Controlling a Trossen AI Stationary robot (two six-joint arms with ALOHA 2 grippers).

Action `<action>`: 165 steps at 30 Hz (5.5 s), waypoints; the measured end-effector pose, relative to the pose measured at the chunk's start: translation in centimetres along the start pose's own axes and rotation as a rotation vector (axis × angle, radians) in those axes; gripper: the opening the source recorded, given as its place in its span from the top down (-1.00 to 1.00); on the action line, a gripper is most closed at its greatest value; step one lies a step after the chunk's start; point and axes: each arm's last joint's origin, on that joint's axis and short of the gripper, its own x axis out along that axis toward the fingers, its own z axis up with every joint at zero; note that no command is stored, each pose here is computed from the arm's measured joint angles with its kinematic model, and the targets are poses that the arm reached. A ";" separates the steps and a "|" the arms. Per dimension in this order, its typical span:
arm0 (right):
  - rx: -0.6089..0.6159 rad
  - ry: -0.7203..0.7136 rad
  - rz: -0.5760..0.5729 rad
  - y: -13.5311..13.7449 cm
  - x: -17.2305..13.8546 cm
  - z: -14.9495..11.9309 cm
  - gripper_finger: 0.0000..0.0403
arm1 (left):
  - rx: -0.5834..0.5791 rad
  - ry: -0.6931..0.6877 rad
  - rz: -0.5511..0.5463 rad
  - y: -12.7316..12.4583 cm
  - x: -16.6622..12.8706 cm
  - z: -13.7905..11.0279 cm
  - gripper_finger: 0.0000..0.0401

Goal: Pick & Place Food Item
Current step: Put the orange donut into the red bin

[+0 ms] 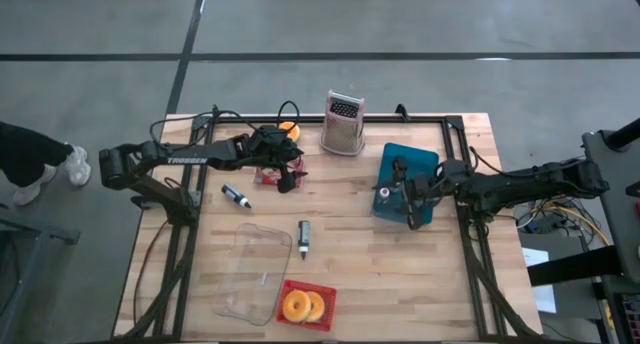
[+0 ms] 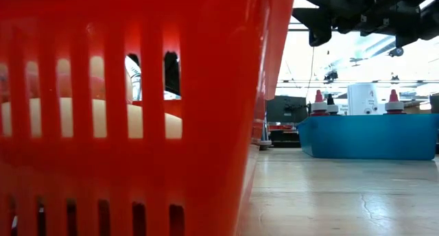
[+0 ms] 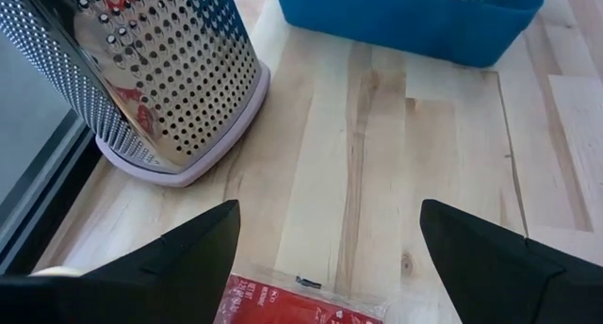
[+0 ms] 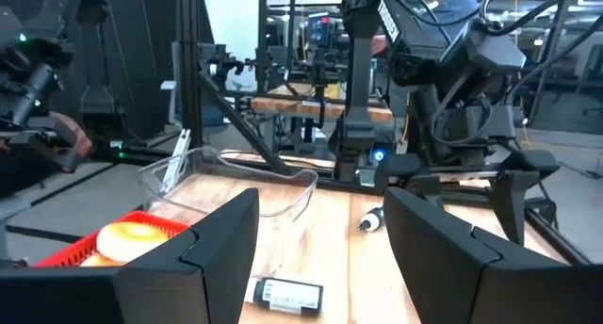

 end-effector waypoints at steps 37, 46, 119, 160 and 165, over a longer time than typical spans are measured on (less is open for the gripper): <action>-0.010 0.003 0.001 0.0 0.0 -0.1 -0.11 | -0.020 0.009 0.030 0.6 -0.1 -0.2 -0.66; -0.009 0.004 0.001 0.0 0.0 -0.1 -0.11 | -0.055 0.026 0.095 1.6 0.1 -0.5 -0.66; -0.027 0.019 0.005 0.0 0.0 -0.2 -0.11 | -0.267 0.867 0.141 12.8 6.6 4.9 -0.66; -0.030 0.043 0.008 0.0 0.0 -0.5 -0.11 | -0.706 0.785 0.331 14.1 10.4 5.7 -0.58; -0.032 0.045 0.015 0.1 0.0 -0.5 -0.11 | -0.735 0.785 0.346 14.5 10.3 5.3 -0.58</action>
